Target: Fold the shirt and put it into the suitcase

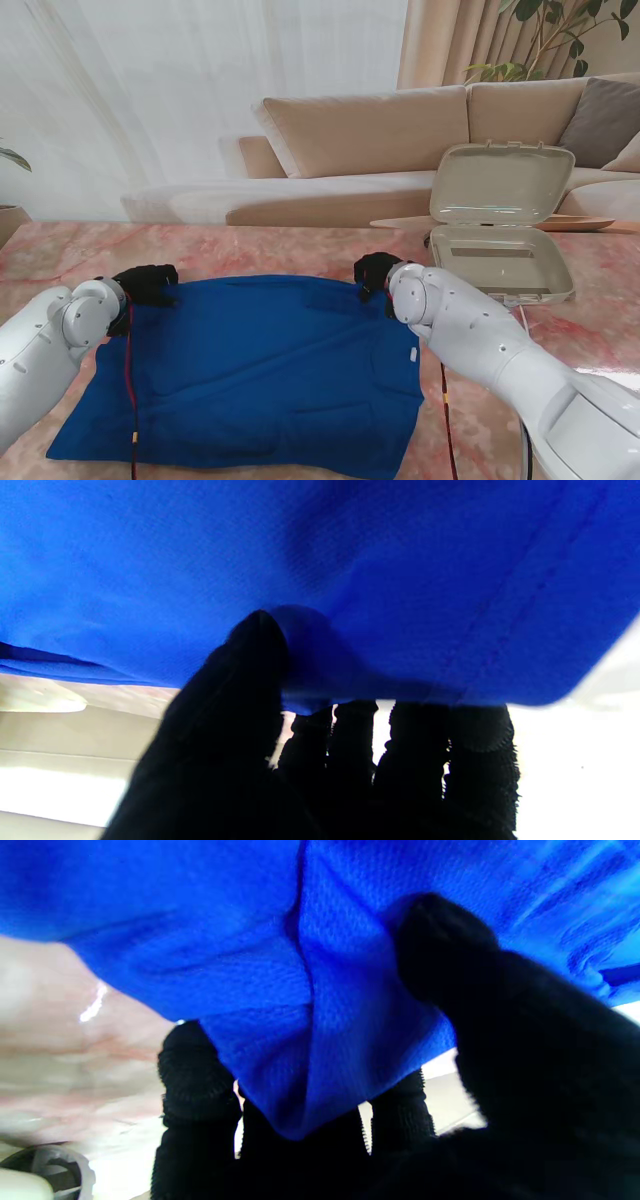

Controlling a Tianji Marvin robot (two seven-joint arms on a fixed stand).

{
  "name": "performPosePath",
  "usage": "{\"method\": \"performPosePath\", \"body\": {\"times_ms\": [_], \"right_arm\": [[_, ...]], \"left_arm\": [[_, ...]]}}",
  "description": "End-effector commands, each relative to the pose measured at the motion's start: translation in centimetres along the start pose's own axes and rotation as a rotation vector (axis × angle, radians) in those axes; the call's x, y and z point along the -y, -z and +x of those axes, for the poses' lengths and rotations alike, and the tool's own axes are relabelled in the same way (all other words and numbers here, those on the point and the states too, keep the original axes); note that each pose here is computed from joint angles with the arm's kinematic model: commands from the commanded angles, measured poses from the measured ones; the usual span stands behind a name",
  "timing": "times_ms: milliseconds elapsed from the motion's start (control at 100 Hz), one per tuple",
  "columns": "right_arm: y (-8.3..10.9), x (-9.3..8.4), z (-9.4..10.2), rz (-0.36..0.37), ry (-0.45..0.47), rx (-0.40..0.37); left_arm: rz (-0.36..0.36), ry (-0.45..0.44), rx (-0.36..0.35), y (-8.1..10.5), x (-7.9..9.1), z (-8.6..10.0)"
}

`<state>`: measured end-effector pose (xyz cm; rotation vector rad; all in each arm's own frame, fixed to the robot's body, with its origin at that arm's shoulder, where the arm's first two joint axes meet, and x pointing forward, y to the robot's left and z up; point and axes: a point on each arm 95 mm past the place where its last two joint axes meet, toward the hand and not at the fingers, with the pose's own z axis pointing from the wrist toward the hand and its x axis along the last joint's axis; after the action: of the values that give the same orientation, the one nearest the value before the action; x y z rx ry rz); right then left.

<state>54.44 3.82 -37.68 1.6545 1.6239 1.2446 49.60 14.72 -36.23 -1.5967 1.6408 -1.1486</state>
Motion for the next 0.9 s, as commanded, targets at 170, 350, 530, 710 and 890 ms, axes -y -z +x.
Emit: {"method": "performPosePath", "body": {"times_ms": [170, 350, 530, 710, 890], "right_arm": [[0.2, 0.4, -0.2, 0.002, -0.031, 0.018], [0.4, -0.1, 0.0, -0.008, -0.066, 0.006], [0.4, -0.6, 0.3, -0.003, -0.111, -0.005], [0.0, -1.7, 0.7, -0.025, -0.139, -0.011], [-0.6, -3.4, 1.0, -0.055, -0.177, -0.007]], "left_arm": [[-0.086, 0.04, 0.022, 0.0, -3.4, -0.2], [-0.064, 0.091, 0.034, -0.2, -3.2, 0.0], [-0.022, 0.173, 0.061, -0.6, -2.4, 0.4], [0.03, 0.249, 0.089, -1.3, -0.9, 0.8], [0.058, 0.284, 0.105, -2.2, 0.9, 1.1]]}}
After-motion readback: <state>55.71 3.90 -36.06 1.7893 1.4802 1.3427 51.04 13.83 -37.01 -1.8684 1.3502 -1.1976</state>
